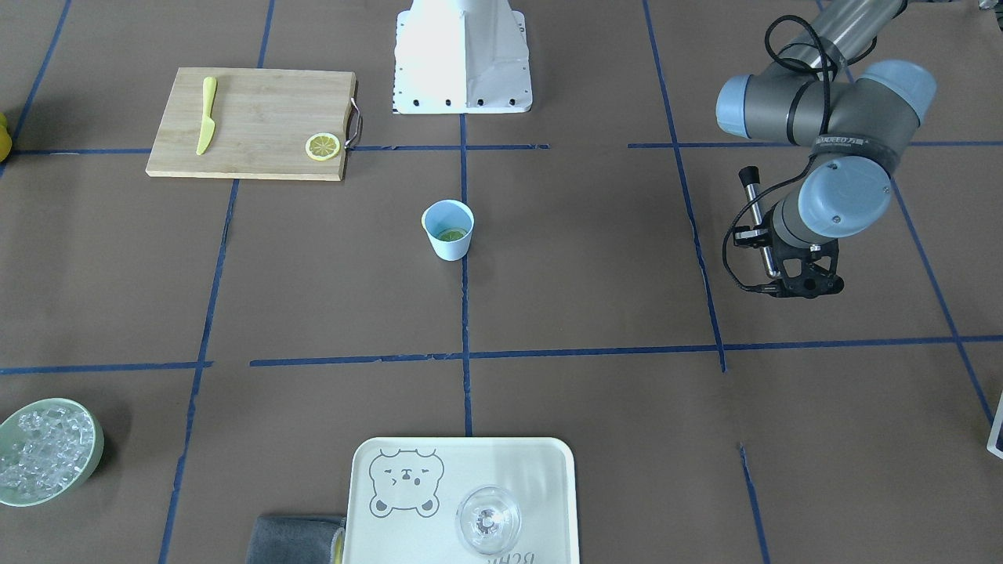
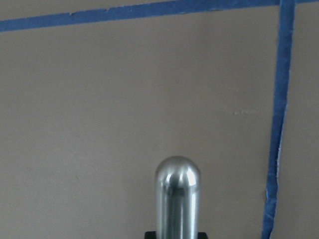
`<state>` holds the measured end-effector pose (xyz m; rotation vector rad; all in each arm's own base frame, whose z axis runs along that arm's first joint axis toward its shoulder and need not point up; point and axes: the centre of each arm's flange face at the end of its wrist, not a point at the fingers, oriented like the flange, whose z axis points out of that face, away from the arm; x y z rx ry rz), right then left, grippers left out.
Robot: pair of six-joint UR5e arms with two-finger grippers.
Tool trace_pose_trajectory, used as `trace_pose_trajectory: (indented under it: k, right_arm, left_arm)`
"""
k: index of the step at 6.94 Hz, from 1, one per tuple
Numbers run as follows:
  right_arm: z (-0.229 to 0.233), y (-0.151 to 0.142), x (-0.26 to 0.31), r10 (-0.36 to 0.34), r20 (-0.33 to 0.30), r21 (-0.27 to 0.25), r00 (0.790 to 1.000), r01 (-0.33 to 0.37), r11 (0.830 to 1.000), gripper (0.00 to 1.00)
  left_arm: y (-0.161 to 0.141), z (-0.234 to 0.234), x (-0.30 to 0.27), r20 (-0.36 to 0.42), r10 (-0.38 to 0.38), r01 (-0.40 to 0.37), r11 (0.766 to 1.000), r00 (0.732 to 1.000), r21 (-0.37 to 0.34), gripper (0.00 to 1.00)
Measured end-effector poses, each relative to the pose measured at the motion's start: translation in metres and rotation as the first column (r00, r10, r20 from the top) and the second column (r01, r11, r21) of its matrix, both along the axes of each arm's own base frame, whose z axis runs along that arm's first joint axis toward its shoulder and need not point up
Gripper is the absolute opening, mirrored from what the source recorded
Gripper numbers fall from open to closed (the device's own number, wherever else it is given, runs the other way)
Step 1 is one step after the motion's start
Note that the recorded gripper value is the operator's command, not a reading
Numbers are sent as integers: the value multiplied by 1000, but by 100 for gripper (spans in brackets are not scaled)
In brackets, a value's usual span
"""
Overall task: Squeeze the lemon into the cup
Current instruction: 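Lower the rod onto the table at its original spot and release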
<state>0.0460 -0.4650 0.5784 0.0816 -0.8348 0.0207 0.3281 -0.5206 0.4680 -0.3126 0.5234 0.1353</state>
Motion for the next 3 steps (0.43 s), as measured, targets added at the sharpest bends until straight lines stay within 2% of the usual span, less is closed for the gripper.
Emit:
trace_pose_trajectory:
  k: [3]
  right_arm:
    - [-1, -2, 0, 1, 0, 2, 1000, -1, 1000, 100]
  left_arm:
    - [-5, 37, 5, 13, -5, 5, 1000, 1000, -16, 0]
